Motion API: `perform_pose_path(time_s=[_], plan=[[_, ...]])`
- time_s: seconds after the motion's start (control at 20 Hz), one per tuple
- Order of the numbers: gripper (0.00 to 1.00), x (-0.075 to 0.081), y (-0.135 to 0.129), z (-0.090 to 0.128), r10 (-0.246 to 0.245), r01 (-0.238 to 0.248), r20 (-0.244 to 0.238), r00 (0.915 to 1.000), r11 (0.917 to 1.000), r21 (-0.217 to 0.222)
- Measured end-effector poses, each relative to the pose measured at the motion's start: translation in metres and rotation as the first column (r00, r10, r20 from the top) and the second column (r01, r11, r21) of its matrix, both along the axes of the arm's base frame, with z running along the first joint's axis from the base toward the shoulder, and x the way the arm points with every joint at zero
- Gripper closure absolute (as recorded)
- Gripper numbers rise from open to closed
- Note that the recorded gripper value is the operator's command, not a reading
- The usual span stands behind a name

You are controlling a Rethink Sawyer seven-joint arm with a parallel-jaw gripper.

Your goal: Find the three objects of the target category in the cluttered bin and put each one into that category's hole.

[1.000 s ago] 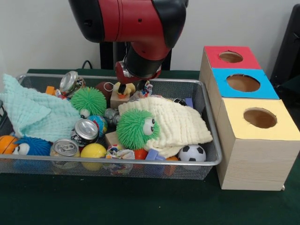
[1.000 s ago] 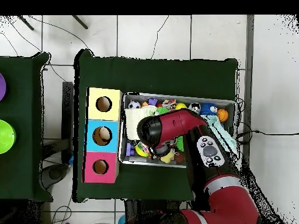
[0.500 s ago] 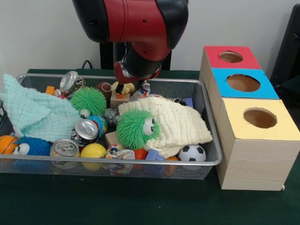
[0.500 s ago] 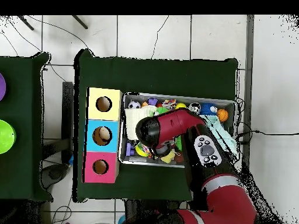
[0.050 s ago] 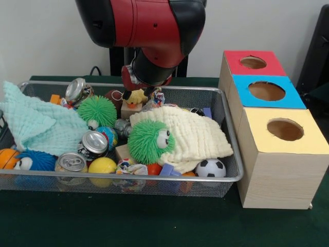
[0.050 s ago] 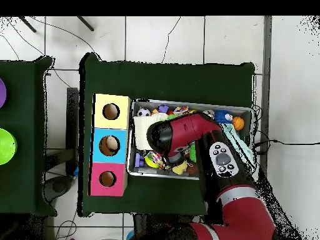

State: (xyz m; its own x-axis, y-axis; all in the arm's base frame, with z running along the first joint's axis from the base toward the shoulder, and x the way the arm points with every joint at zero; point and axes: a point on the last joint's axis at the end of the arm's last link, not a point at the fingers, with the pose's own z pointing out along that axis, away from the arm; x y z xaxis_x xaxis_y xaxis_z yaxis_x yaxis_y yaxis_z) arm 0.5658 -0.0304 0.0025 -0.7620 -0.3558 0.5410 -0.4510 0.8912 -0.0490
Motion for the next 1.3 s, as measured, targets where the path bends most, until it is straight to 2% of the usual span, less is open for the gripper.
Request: perform_pose_path(time_s=[0.4, 0.8, 0.85, 1.3], plan=[[0.00, 0.003, -0.001, -0.006, -0.005, 0.005, -0.002, 1.0000, 1.0000, 0.001], [0.00, -0.003, -0.002, -0.016, -0.013, 0.013, -0.021, 0.9997, 0.9999, 0.009], [1.00, -0.004, -0.002, -0.018, -0.013, 0.014, -0.024, 0.9996, 0.9999, 0.010], [1.00, -0.004, -0.002, -0.018, -0.014, 0.014, -0.023, 0.9996, 0.9999, 0.010]])
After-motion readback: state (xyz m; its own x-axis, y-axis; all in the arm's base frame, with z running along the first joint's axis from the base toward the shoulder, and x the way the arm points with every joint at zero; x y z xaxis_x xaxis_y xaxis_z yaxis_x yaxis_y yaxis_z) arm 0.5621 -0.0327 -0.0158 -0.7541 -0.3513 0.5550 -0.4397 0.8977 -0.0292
